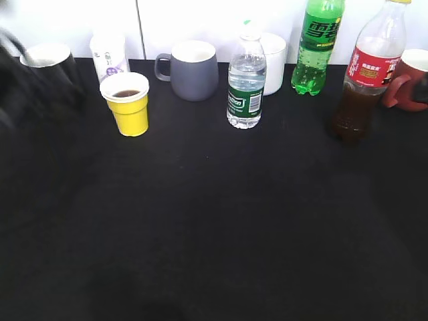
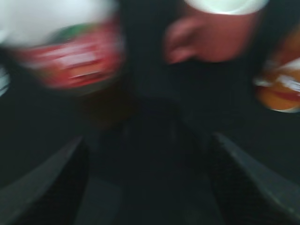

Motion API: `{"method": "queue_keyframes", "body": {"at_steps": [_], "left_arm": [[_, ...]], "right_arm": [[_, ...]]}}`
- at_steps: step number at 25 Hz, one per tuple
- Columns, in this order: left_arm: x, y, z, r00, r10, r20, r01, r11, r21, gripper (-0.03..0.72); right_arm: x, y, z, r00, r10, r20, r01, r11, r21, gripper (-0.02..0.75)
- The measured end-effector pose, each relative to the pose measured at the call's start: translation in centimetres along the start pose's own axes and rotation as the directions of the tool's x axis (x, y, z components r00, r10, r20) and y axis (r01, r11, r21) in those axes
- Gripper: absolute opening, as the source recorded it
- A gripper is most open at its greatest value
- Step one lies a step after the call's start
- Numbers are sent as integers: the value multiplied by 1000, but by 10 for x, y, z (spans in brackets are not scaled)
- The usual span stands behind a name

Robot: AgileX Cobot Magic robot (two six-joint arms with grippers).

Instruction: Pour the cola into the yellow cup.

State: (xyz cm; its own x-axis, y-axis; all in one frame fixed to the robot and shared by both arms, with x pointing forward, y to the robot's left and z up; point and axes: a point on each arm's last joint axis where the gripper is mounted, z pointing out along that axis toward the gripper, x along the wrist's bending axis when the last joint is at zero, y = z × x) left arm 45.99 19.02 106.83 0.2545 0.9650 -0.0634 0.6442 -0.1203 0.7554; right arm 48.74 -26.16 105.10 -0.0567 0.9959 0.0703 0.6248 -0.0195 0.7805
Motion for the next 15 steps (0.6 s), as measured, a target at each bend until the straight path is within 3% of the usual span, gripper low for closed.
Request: {"method": "queue_keyframes", "body": {"at_steps": [3, 5, 7, 10, 13, 15], "left_arm": [[1, 0, -60, 994, 101, 43, -100, 995, -15, 500], [10, -10, -100, 990, 126, 63, -124, 992, -32, 467], [23, -26, -146, 988, 139, 64, -131, 985, -108, 463], [37, -76, -171, 983, 154, 102, -145, 985, -94, 461], [47, -135, -177, 975, 142, 170, -131, 989, -74, 461], [52, -156, -181, 971, 148, 186, -125, 984, -127, 461]], "right_arm": [[38, 3, -67, 980, -136, -148, 124, 988, -90, 587], [41, -8, -115, 959, -178, -220, 150, 979, -139, 587], [23, -26, -161, 960, -155, -234, 123, 982, -144, 587], [-5, -69, -208, 965, -137, -224, 110, 986, -127, 587], [-26, -120, -222, 967, -125, -221, 105, 989, -102, 586], [-34, -143, -222, 967, -124, -222, 92, 984, -151, 586]]}}
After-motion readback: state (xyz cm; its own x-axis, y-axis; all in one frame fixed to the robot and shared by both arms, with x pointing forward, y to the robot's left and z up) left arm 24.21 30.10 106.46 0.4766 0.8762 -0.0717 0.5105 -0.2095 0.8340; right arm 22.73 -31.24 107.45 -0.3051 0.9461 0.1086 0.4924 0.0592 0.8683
